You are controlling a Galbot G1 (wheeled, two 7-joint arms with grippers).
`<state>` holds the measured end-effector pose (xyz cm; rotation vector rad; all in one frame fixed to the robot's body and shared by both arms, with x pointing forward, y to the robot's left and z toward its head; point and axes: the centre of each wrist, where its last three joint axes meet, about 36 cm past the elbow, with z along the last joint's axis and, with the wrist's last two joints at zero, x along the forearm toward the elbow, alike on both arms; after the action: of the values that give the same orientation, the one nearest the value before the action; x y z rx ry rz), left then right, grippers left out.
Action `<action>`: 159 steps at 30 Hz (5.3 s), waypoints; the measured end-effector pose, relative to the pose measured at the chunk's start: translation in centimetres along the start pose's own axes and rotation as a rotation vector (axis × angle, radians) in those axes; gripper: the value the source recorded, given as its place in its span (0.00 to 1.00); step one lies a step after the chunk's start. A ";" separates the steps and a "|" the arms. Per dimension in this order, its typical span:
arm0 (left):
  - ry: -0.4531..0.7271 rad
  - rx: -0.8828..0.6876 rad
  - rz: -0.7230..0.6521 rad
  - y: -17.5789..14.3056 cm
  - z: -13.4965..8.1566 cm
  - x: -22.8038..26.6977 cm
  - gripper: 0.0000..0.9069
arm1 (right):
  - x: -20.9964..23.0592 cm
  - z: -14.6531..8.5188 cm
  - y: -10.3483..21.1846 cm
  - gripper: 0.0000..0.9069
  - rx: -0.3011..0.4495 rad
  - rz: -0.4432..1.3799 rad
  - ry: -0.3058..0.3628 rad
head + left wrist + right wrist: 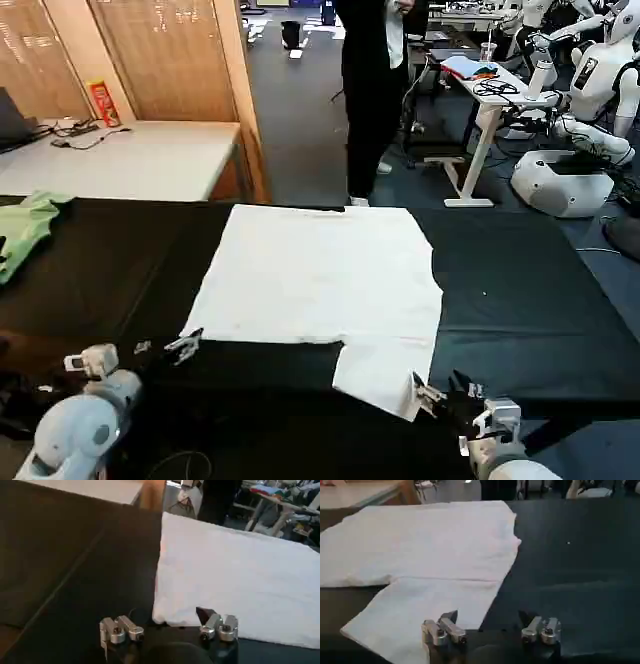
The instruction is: Fold and organize the clothes.
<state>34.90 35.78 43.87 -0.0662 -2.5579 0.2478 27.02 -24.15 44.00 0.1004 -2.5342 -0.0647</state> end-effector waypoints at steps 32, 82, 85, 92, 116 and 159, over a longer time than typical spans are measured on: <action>0.005 -0.024 -0.001 -0.8 1.6 -0.6 0.00 | 0.9 0.9 1.0 0.00 0.007 0.059 0.035; -0.289 -0.157 -0.055 -4.9 -1.2 -9.3 0.00 | -17.8 -6.7 -6.1 0.00 0.024 0.015 -0.298; -0.287 -0.153 -0.067 -4.8 -1.5 -10.2 0.00 | -18.4 -7.0 -6.4 0.00 0.019 0.009 -0.308; -0.290 -0.150 -0.074 -5.1 -2.0 -11.0 0.97 | -17.5 -7.1 -7.2 0.97 0.029 0.009 -0.247; -0.193 -0.063 -0.031 -2.5 -0.6 -9.3 0.40 | -9.6 -2.8 -5.8 0.44 0.124 -0.015 -0.143; -0.146 -0.015 -0.032 -1.0 0.7 -9.0 0.00 | -9.5 -2.4 -6.1 0.03 0.117 0.001 -0.126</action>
<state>42.14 33.80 38.68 -0.0137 -2.7037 0.2286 36.53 -29.44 40.21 0.1448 -2.6632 0.0798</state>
